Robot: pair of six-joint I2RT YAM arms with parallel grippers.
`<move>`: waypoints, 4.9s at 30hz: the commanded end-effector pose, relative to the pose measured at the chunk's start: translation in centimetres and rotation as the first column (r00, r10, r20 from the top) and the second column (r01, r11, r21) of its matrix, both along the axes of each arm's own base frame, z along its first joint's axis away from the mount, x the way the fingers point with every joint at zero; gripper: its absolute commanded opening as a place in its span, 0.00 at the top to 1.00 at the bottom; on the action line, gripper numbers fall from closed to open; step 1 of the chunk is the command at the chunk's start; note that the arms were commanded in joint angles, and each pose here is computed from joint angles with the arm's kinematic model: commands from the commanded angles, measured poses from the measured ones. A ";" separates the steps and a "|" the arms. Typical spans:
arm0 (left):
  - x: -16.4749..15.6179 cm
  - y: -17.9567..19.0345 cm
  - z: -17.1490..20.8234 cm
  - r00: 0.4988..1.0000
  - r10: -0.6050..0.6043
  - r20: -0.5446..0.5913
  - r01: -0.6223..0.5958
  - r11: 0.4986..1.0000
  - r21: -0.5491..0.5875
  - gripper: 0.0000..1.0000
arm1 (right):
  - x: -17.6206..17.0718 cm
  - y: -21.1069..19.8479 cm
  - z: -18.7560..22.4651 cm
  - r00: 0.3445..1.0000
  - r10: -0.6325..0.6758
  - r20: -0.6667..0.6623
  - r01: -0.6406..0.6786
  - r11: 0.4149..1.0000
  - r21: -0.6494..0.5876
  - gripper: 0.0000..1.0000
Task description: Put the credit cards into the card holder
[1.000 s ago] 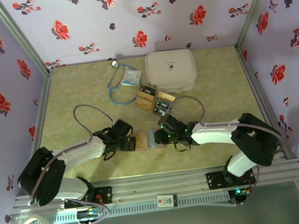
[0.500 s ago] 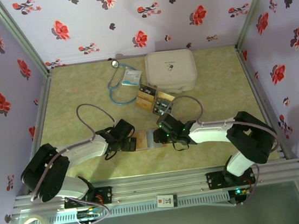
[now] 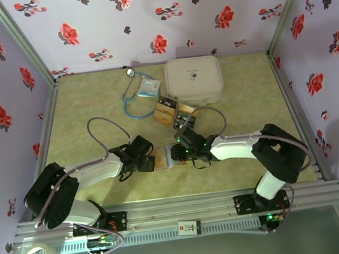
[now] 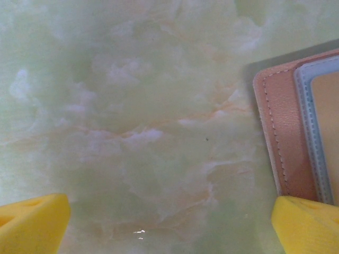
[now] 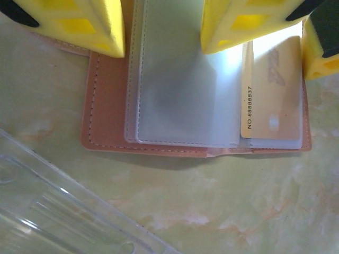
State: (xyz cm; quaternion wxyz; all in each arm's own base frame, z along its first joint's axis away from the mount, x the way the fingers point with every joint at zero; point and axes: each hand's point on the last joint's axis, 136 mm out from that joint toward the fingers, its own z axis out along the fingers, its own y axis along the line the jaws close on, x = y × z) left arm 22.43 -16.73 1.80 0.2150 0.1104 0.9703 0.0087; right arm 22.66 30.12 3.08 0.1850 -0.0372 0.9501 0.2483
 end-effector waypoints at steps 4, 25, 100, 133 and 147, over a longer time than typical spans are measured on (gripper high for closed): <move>-0.2 -0.2 0.2 1.000 -0.001 0.008 0.001 1.000 -0.005 0.00 | -1.1 3.7 2.9 0.996 0.085 -0.004 -0.084 0.989 0.122 0.59; 1.5 4.2 7.5 0.966 0.167 0.199 -0.147 0.983 -0.114 0.00 | -1.5 10.2 1.4 0.990 0.139 -0.027 -0.132 0.975 0.180 0.60; 1.5 -2.3 4.0 0.996 0.000 0.091 0.007 0.997 -0.078 0.00 | 0.4 -11.0 5.9 0.987 -0.080 0.137 0.101 0.983 -0.154 0.60; 1.8 0.3 3.7 0.995 0.061 0.082 -0.053 0.994 -0.096 0.00 | 11.8 -5.7 5.5 0.971 0.230 0.070 -0.170 0.864 -0.474 0.62; 2.1 -0.2 3.7 0.995 0.063 0.074 -0.055 0.993 -0.108 0.00 | 9.3 -4.3 4.3 0.956 0.290 0.041 -0.236 0.846 -0.478 0.69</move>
